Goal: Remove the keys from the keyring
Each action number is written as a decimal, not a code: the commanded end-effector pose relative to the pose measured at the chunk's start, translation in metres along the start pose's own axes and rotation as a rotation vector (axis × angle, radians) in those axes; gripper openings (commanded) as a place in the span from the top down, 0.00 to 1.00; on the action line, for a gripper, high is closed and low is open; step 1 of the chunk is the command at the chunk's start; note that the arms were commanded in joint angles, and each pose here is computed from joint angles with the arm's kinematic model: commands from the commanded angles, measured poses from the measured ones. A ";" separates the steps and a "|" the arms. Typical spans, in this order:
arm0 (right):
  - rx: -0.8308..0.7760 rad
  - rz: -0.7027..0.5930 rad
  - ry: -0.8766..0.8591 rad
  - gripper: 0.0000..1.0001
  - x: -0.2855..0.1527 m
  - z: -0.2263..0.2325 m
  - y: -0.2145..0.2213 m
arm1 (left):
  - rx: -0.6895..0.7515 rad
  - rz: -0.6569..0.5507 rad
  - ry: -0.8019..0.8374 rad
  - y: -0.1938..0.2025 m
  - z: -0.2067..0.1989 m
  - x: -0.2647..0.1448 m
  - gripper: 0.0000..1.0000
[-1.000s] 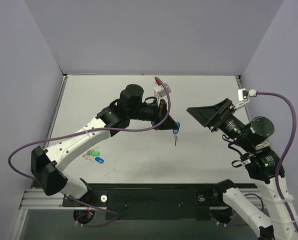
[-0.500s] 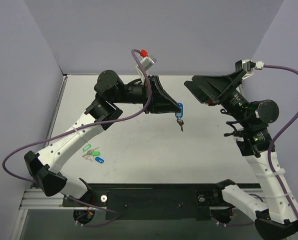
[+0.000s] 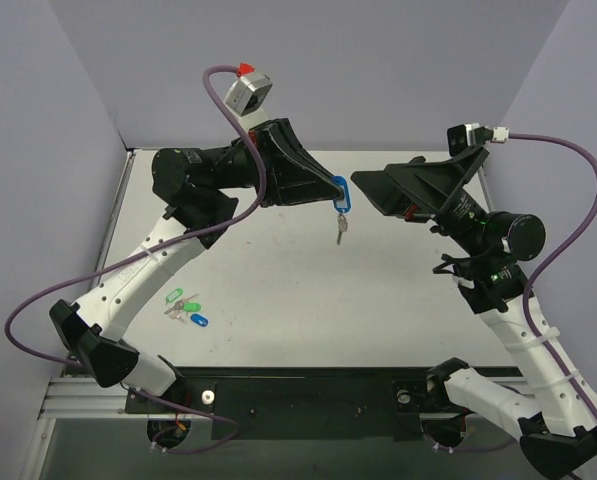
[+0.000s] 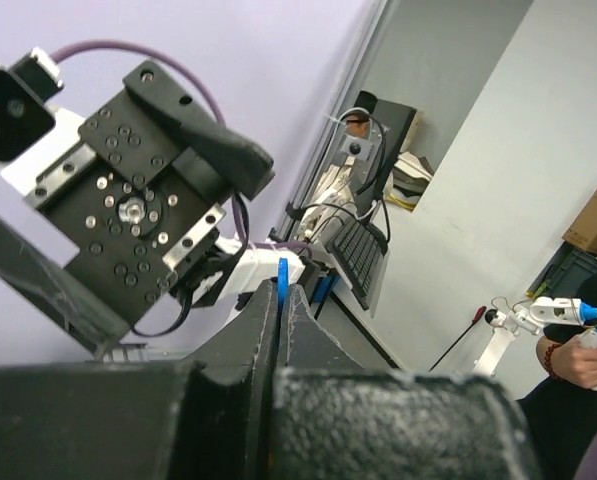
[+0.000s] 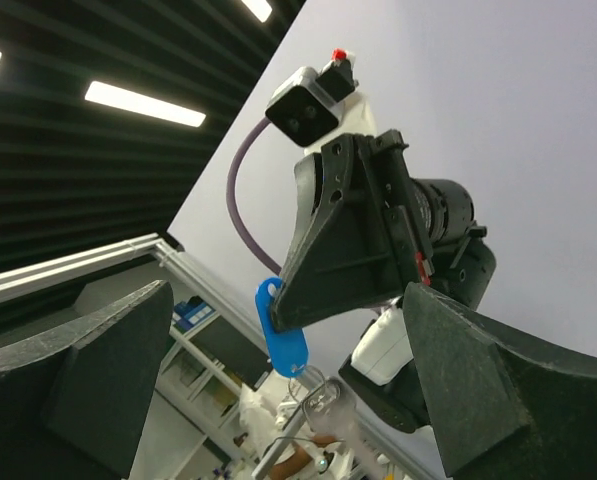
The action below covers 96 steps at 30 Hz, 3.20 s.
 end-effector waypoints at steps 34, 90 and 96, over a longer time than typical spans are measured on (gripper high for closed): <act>-0.015 0.093 -0.191 0.24 0.021 0.049 0.032 | 0.063 -0.138 0.183 -0.040 -0.019 0.006 1.00; 0.033 0.046 -0.014 0.73 0.028 0.006 0.034 | 0.132 -0.267 -0.027 -0.043 -0.008 -0.022 1.00; 0.028 0.044 0.010 0.76 0.028 0.003 0.034 | 0.132 -0.275 -0.039 -0.043 -0.006 -0.023 1.00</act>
Point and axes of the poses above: each gripper's point midway between its finger pads, its own x axis out along the fingers, its own z axis along the line the jaws close on, y = z × x, the point moved 6 cm from there along -x, back along the fingers, and after that the axes turned 5 degrees about -x, right-handed, at the moved point
